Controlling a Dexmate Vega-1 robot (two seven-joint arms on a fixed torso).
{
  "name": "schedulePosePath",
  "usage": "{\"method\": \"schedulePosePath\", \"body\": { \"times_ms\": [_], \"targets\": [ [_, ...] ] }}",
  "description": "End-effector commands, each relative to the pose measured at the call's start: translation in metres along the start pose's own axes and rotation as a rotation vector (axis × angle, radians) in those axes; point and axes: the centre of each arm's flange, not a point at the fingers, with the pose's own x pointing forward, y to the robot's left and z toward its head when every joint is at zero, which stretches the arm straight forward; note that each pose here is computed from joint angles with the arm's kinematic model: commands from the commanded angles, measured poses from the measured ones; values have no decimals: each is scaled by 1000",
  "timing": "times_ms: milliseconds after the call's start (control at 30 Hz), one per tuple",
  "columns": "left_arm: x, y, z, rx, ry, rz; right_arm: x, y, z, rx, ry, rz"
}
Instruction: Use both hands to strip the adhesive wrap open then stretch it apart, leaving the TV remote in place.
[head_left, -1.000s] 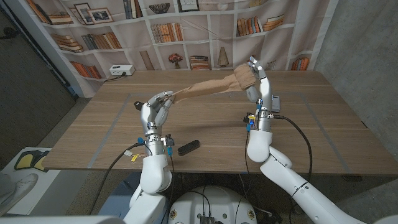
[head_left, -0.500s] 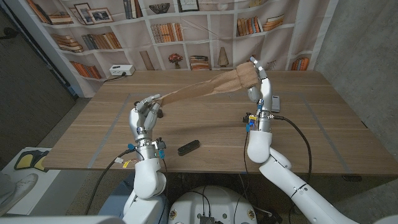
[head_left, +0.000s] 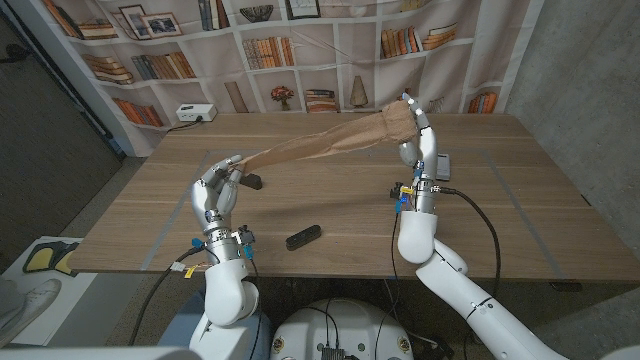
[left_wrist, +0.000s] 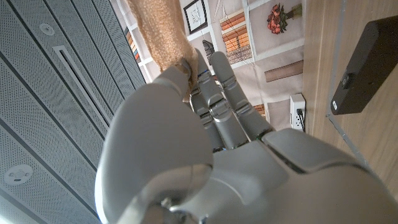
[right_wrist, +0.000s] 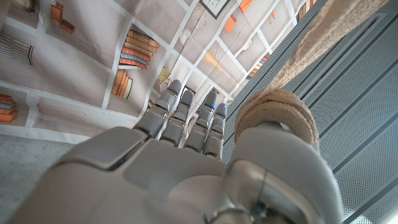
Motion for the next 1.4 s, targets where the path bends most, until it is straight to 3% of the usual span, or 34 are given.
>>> {"method": "schedulePosePath", "body": {
  "times_ms": [33, 733, 1167, 1400],
  "targets": [
    [2, 18, -4, 4, 7, 57, -4, 1, -3, 13, 20, -1],
    [-1, 63, -3, 49, 8, 129, -9, -10, -4, -21, 17, -26],
    [-3, 79, 4, 50, 6, 64, -20, -14, 7, -64, -6, -50],
    [-6, 80, 9, 43, -6, 57, -22, -16, 10, -68, -7, -56]
  ]
}}
